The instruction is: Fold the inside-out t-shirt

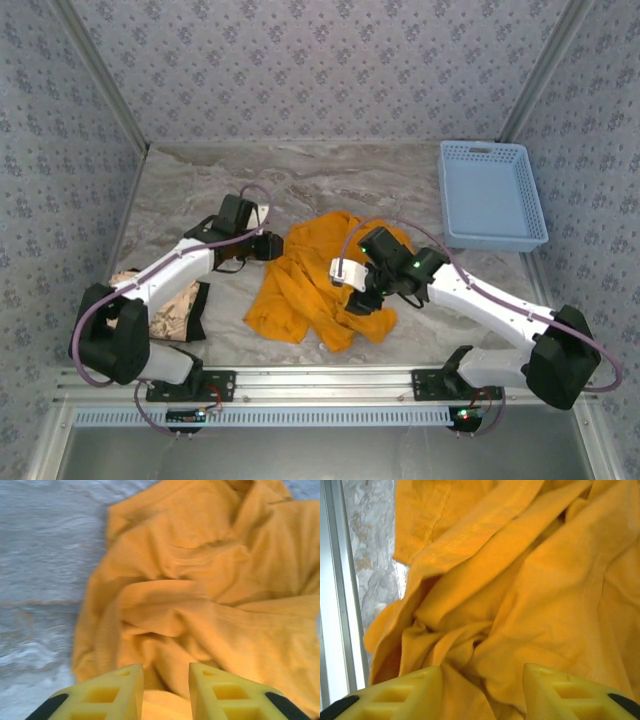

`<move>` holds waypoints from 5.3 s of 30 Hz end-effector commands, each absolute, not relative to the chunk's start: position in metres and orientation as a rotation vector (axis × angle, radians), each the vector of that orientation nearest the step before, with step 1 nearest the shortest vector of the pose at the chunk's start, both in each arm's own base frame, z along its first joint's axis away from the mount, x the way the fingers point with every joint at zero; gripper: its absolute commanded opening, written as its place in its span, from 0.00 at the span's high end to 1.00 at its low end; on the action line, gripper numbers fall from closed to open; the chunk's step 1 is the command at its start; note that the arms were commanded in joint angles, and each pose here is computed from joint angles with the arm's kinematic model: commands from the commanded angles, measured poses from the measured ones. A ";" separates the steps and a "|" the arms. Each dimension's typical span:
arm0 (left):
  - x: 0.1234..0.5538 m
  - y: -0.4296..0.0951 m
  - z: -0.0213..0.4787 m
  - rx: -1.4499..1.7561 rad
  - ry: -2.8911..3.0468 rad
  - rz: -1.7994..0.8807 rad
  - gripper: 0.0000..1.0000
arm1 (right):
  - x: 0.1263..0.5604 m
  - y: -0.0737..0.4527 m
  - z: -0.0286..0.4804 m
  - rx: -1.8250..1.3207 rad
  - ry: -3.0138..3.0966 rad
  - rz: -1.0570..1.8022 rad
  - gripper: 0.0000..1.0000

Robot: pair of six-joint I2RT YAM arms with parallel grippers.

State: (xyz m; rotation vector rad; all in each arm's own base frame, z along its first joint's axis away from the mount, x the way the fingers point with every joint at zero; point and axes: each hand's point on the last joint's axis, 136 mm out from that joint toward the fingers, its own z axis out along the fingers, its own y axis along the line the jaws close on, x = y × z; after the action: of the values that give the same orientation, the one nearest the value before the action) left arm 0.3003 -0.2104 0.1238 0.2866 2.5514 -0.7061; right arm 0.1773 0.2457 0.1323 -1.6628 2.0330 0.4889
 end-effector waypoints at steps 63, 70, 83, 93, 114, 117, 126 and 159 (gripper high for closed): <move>0.210 -0.310 0.149 0.999 2.137 -0.744 0.27 | 0.214 0.221 0.157 -1.701 1.722 0.328 0.55; 0.204 -0.328 0.105 1.167 2.179 -0.781 0.24 | 0.224 0.229 0.114 -1.812 1.677 0.414 0.52; 0.261 -0.306 0.213 0.832 2.055 -0.992 1.00 | 0.256 0.215 0.143 -1.784 1.512 0.080 1.00; 0.315 -0.239 0.216 0.208 2.091 -1.236 0.89 | 0.207 0.152 0.121 -2.082 1.584 -0.198 1.00; 0.263 -0.229 0.148 0.690 2.393 -0.655 0.58 | 0.238 0.282 0.162 -1.913 1.496 0.340 0.61; 0.258 -0.242 0.128 0.783 2.424 -0.611 0.55 | 0.248 0.280 0.130 -1.965 1.576 0.338 0.58; 0.316 -0.238 0.081 0.836 2.473 -0.290 0.57 | 0.244 0.260 0.061 -2.154 1.654 0.256 0.70; 0.309 -0.190 0.141 0.234 2.573 -0.953 0.55 | 0.216 0.189 0.153 -1.940 1.699 0.196 0.75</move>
State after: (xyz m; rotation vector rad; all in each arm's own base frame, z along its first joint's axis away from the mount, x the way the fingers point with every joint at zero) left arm 0.3011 -0.1727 0.0883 0.0129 2.7292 -0.9753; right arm 0.2286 0.1723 0.1275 -1.8576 1.8293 0.1541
